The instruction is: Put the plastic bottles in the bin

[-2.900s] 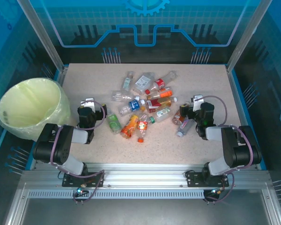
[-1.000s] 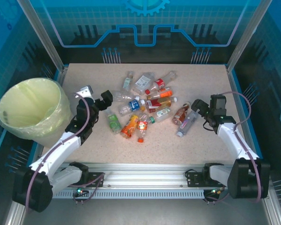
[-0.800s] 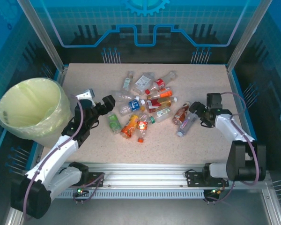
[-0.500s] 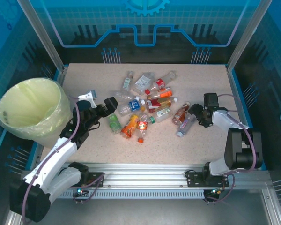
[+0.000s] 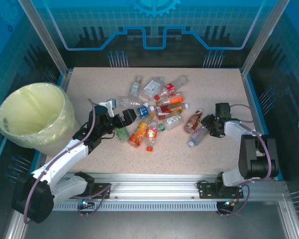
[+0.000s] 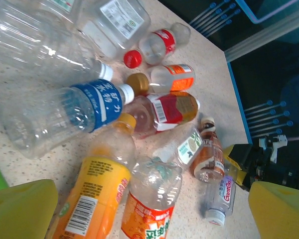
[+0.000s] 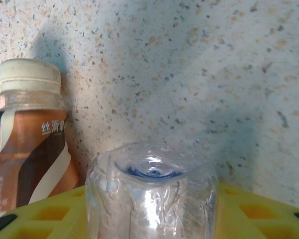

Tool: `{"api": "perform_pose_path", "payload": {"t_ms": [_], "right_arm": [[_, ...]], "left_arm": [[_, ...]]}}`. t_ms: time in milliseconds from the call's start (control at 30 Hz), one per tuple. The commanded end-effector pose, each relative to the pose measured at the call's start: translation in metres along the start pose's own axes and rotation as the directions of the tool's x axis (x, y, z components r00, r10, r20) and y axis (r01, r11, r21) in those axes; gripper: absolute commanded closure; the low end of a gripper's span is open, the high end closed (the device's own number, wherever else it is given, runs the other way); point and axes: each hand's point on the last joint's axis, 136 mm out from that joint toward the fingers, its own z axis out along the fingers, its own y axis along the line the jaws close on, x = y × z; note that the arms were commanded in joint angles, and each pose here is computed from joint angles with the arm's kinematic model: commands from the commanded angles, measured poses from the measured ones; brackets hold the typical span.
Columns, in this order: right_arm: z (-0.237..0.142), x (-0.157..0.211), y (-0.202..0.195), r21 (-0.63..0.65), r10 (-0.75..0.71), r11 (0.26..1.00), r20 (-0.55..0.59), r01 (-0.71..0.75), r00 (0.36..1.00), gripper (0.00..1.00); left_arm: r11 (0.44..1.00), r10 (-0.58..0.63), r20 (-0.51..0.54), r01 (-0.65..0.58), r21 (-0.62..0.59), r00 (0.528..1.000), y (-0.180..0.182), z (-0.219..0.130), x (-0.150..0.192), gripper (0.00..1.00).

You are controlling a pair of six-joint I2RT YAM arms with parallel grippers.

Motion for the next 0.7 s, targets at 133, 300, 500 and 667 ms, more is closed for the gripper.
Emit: {"api": "perform_pose_path", "payload": {"t_ms": [133,300,500,667], "right_arm": [[-0.039,-0.008,0.004,-0.014,-0.076,0.997,0.142,0.078,0.987,0.55],[-0.084,-0.012,0.041,-0.047,-0.229,0.967,0.265,0.25,0.937,0.61],[-0.137,-0.008,0.114,-0.233,-0.318,0.874,0.387,0.425,0.866,0.65],[-0.176,0.015,0.176,-0.44,-0.356,0.723,0.425,0.533,0.833,0.67]], "left_arm": [[0.977,0.152,-0.054,-0.141,0.161,0.987,-0.046,0.002,0.005,0.01],[0.95,0.223,-0.079,-0.198,0.24,0.972,-0.069,0.006,0.014,0.01],[0.899,0.307,-0.135,-0.24,0.366,0.942,-0.103,0.014,0.03,0.01],[0.829,0.367,-0.178,-0.235,0.507,0.913,-0.137,0.018,0.047,0.01]]}}
